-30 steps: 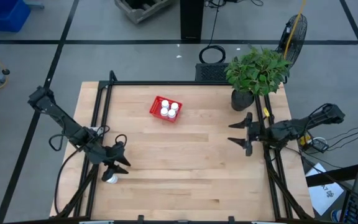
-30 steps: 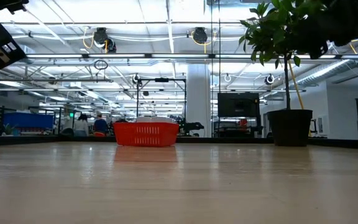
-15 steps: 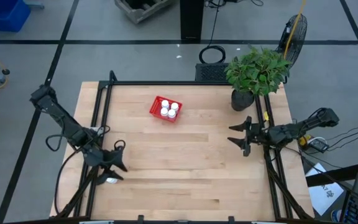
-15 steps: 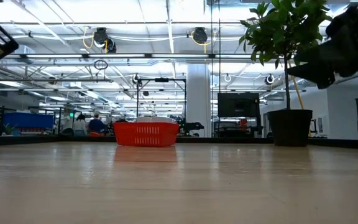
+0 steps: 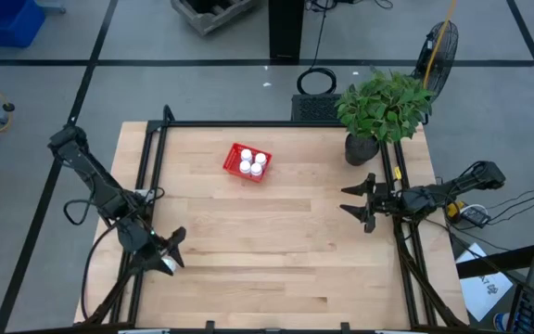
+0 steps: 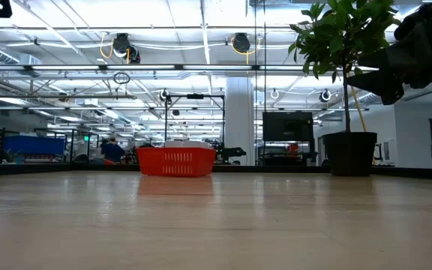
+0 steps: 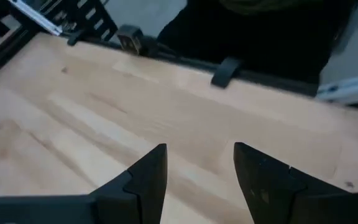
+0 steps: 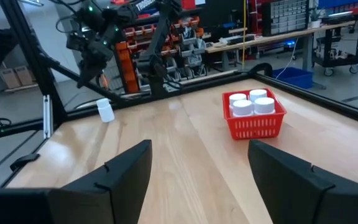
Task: Pick and place pill bottles into a basket
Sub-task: Put the white pill bottle into the orange basket
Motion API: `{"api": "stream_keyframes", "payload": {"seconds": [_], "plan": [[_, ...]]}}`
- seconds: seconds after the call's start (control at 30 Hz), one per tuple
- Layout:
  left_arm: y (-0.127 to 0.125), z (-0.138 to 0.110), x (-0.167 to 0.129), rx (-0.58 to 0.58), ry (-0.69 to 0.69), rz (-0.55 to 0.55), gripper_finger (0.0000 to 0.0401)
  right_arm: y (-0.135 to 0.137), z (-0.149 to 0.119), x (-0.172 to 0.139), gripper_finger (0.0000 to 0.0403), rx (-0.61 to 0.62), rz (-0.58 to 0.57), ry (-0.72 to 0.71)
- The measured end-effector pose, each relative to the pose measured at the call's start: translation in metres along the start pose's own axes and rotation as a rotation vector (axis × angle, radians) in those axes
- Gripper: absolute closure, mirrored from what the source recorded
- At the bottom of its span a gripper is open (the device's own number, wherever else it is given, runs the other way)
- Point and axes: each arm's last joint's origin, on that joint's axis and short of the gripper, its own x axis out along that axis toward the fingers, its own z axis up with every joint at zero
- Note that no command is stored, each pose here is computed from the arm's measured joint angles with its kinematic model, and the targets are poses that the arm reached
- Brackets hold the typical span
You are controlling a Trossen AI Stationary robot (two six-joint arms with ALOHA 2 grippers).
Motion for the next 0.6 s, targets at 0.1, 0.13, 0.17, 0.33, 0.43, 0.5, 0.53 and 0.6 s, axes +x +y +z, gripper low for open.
{"api": "stream_keyframes", "payload": {"seconds": [0.1, 0.13, 0.17, 0.33, 0.43, 0.5, 0.53, 0.6], "plan": [[-0.001, -0.007, 0.0, -0.072, 0.089, 0.029, 0.021, 0.0, 0.0, 0.0, 0.0143, 0.001, 0.0, -0.001], [-0.002, -0.01, -0.001, -0.104, 0.127, 0.035, 0.021, 0.0, 0.0, 0.0, 0.0144, 0.0, 0.0, -0.001], [-0.002, -0.012, -0.003, -0.119, 0.171, 0.03, 0.021, 0.0, 0.0, 0.0, 0.0145, 0.001, 0.0, -0.001], [-0.007, -0.002, -0.014, -0.064, 0.198, -0.109, 0.021, 0.0, 0.0, 0.0, 0.0146, 0.0, 0.0, -0.001], [-0.008, 0.01, -0.023, -0.1, 0.18, -0.166, 0.021, 0.0, 0.0, 0.0, 0.0143, 0.001, 0.001, -0.001], [-0.008, 0.015, -0.028, -0.137, 0.188, -0.172, 0.021, 0.0, 0.0, 0.0, 0.0142, 0.0, 0.0, -0.001], [-0.008, 0.016, -0.029, -0.149, 0.192, -0.172, 0.021, 0.0, 0.0, 0.0, 0.0143, 0.0, 0.001, -0.001], [-0.008, 0.014, -0.029, -0.18, 0.21, -0.166, 0.021, 0.0, 0.0, 0.0, 0.0144, 0.0, 0.0, -0.001]]}}
